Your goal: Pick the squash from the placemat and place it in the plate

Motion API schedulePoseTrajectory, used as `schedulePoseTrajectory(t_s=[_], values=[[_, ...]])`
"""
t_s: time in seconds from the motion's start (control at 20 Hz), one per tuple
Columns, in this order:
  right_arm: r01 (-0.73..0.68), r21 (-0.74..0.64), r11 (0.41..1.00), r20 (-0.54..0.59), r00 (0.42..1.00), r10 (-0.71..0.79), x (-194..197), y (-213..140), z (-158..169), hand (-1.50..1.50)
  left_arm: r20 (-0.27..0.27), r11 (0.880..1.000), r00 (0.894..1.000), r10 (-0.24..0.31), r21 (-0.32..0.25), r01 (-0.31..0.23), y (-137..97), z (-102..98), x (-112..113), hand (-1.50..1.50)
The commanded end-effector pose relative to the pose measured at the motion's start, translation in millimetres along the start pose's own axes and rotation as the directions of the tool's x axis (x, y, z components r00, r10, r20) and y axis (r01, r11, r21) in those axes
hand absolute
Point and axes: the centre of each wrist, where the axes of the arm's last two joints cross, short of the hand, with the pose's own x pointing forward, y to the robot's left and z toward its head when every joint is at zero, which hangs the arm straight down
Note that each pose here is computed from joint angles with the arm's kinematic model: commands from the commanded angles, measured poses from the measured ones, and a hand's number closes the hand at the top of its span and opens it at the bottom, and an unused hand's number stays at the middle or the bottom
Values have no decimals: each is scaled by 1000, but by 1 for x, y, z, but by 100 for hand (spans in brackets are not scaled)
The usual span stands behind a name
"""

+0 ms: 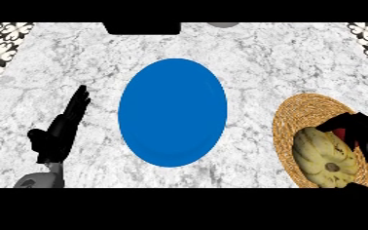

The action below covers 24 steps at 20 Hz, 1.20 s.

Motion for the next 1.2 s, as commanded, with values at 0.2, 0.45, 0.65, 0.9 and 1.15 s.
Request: schedulePoseTrajectory(t_s=[0.2,0.45,0.65,0.9,1.15], values=[[-8,28,1000,51,999,7,67,23,-42,150,1,1000,1000,4,-28,-4,17,4,7,0],[38,113,993,78,996,-47,111,54,-80,150,-3,1000,1000,12,-20,-12,-15,8,-5,0],[87,147,985,67,993,-98,126,83,-85,150,12,1000,1000,3,-6,-3,12,7,4,0],[73,165,984,67,994,-85,139,145,-99,150,16,1000,1000,3,-4,-3,-2,-12,10,0],[102,150,983,38,993,-109,148,168,-133,150,22,1000,1000,-8,-6,8,9,-16,21,0]])
